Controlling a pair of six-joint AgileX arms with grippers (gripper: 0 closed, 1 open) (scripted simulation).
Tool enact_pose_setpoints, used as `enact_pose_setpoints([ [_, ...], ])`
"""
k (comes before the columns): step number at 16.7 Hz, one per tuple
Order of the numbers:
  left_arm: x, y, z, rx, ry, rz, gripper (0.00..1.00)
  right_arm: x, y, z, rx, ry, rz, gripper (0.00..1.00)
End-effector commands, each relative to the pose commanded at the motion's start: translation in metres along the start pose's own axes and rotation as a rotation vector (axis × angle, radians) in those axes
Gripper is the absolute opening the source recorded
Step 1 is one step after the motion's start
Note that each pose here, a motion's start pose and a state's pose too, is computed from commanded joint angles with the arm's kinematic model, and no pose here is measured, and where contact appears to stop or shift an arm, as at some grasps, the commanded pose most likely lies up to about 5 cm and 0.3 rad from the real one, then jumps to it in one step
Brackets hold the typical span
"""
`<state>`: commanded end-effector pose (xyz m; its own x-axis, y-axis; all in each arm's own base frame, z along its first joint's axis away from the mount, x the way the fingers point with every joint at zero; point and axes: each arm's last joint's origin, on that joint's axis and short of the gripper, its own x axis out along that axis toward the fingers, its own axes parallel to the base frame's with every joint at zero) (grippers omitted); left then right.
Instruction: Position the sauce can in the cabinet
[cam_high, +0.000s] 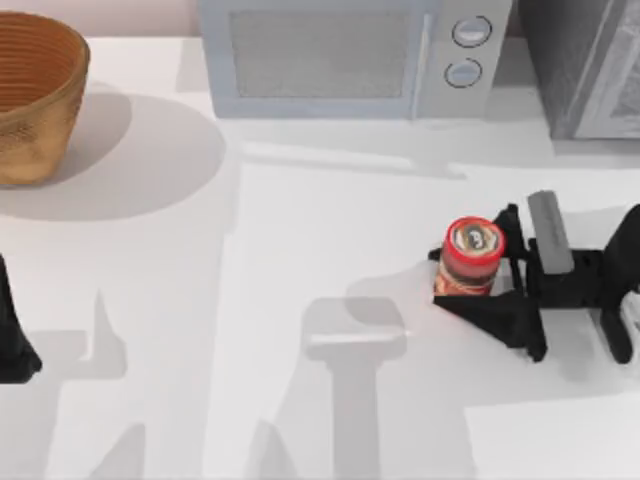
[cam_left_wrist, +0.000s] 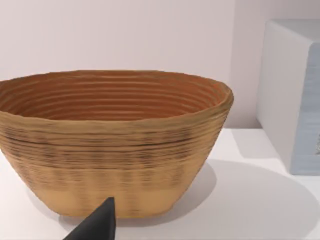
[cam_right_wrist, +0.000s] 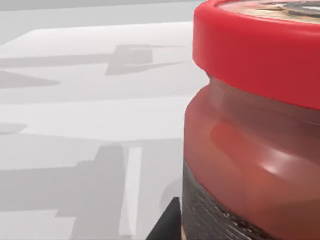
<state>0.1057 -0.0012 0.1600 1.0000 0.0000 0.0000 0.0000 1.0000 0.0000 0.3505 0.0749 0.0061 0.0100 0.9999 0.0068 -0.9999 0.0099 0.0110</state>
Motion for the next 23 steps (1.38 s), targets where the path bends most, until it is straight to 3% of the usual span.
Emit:
enact_pose_setpoints([
  [8,0.0,0.0,0.0,0.0,0.0,0.0,1.0,0.0,0.0,0.0,0.0,0.0,0.0,0.0],
  [11,0.0,0.0,0.0,0.0,0.0,0.0,1.0,-0.003,-0.004,-0.009,0.04,0.004,-0.013,0.0],
  [23,0.0,0.0,0.0,0.0,0.0,0.0,1.0,-0.002,-0.013,0.081,0.026,0.002,-0.027,0.0],
])
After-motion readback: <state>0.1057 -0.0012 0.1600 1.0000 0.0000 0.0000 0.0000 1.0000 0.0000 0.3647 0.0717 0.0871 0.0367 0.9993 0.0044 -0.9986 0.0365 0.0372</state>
